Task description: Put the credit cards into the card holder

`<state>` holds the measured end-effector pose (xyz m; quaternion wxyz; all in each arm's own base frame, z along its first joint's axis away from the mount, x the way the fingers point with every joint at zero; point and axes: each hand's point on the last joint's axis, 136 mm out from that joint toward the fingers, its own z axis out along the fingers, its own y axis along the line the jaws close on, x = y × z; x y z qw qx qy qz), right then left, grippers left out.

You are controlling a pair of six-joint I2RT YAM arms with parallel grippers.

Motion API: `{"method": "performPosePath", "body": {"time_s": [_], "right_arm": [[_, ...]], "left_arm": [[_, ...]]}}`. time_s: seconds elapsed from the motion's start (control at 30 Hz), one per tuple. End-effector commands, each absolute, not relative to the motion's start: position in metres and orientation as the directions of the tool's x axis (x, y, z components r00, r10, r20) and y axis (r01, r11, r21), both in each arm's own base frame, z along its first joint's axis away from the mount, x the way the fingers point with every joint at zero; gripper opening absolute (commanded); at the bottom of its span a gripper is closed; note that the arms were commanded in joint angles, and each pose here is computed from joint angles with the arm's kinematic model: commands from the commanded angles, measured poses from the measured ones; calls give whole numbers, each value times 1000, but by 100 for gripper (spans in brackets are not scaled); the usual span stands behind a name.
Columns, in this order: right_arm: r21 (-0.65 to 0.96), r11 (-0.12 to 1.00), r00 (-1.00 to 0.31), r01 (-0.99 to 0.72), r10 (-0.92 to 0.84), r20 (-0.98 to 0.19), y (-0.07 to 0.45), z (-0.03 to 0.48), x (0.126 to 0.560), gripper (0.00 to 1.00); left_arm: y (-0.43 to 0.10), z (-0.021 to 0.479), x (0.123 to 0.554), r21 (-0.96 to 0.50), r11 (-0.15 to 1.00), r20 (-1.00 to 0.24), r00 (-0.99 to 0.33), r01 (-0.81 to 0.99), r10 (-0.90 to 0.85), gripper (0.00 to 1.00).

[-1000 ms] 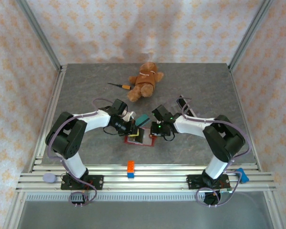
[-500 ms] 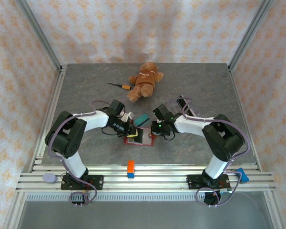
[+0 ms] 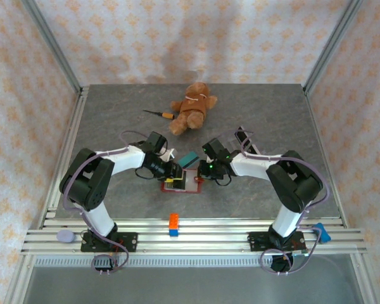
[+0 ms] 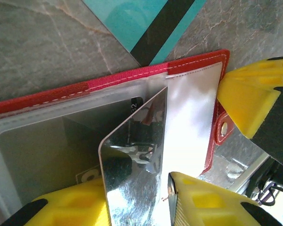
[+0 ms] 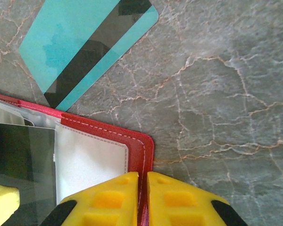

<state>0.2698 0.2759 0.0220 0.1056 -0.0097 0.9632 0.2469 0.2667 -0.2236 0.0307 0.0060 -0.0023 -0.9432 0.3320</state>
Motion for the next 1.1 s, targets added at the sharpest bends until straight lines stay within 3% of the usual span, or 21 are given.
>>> {"method": "performPosePath", "body": {"time_s": [0.0,0.3,0.73,1.07], "right_arm": [[465,881,-980,-92,2,-198,278,18,265,13],[466,879,-981,-100,-9,-193,280,19,264,11],[472,876,-982,-101,-12,-187,280,18,262,9],[466,879,-981,-104,-15,-192,278,21,262,10]], "left_arm": [[-209,26,268,-536,844,-18,-1000,17,8,35],[-208,35,271,-462,884,-88,-996,69,32,36],[-223,31,268,-451,888,-82,-995,90,59,32],[-211,41,271,-387,917,-103,-993,99,64,45]]}}
